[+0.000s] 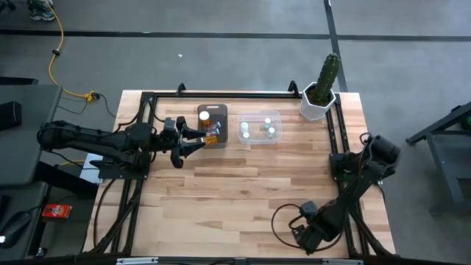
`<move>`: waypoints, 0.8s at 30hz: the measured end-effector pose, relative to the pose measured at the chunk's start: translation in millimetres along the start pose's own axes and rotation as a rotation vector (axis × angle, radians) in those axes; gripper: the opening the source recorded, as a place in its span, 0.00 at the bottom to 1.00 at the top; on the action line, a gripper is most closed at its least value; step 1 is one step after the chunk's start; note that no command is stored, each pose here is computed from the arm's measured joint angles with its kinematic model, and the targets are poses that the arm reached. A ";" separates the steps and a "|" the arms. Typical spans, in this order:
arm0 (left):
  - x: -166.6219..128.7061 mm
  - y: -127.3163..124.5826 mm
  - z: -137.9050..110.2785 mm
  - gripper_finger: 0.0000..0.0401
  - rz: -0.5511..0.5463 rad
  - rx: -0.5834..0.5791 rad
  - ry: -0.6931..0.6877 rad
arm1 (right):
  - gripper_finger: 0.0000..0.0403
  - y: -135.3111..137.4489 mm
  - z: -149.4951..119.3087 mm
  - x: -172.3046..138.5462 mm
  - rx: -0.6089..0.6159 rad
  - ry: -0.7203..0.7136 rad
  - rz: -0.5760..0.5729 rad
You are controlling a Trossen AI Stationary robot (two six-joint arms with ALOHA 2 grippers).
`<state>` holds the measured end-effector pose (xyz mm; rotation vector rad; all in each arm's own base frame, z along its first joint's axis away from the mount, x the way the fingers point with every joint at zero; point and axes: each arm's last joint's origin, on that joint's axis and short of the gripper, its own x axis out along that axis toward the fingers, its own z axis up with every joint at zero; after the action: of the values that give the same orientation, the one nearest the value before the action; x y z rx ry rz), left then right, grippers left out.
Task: Pick and place medicine bottles into bin by pill shape (circle, oval)
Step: Put the orange capsule bottle into the black bin
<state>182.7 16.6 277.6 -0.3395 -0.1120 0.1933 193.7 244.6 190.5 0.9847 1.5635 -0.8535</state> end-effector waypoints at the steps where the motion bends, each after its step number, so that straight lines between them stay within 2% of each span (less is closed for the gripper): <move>1: 0.0 0.0 0.0 0.49 0.000 0.000 0.000 | 0.78 0.6 0.2 2.1 0.002 -0.003 -0.007; 6: 0.0 0.0 0.0 0.49 0.001 0.000 0.000 | 0.74 1.1 1.4 4.4 0.031 -0.014 -0.018; 15: 0.0 0.0 0.0 0.49 0.000 0.000 0.000 | 0.55 0.8 8.1 3.1 0.043 -0.036 -0.040; 20: 0.0 0.0 0.0 0.49 0.000 0.000 0.000 | 0.46 1.6 11.9 -1.3 -0.023 -0.022 -0.032; 24: 0.0 0.0 0.0 0.49 0.000 -0.001 0.000 | 0.45 -3.5 22.0 -22.3 -0.114 -0.078 0.029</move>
<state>182.7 16.7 277.7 -0.3403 -0.1124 0.1938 201.6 219.8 208.3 0.8798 1.5110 -0.7653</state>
